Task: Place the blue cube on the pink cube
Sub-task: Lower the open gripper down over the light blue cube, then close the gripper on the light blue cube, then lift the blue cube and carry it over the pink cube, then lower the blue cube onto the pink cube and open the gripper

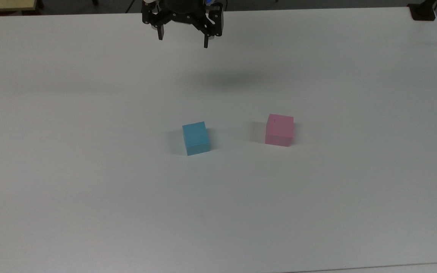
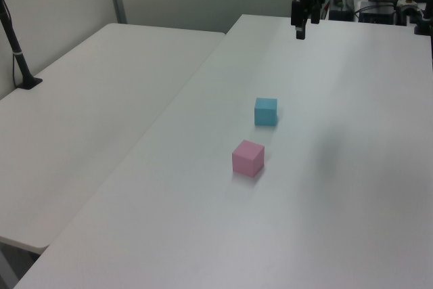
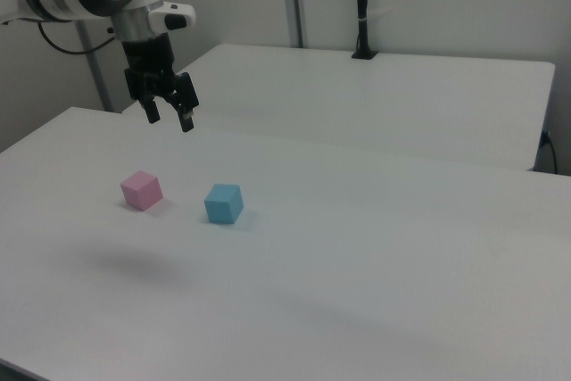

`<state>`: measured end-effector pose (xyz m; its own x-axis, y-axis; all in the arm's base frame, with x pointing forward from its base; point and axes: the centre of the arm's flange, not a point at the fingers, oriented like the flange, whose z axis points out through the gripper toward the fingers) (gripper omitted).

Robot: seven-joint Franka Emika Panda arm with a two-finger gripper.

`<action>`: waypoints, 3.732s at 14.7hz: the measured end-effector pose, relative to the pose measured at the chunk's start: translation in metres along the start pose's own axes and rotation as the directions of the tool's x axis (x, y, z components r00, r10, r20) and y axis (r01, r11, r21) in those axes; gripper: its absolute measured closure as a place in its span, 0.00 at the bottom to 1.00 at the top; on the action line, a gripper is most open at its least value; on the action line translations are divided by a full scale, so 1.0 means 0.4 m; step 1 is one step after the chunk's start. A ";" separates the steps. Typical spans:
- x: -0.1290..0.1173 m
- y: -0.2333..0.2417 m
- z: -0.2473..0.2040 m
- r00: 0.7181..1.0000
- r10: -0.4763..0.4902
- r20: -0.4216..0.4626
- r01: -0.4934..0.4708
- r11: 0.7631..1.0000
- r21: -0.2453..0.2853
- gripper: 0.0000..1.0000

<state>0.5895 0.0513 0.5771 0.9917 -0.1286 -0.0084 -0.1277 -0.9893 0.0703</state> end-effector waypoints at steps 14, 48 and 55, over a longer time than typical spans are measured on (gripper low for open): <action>0.079 -0.023 0.132 0.995 -0.098 0.001 0.098 0.995 0.011 0.00; 0.058 -0.538 0.396 0.966 -0.251 -0.066 0.251 0.968 -0.004 0.46; 0.030 -0.639 0.404 0.970 -0.211 -0.124 0.217 0.976 0.032 0.38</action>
<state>0.6313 0.2914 0.3978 0.9906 0.0928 0.1003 0.0898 -0.9954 0.0345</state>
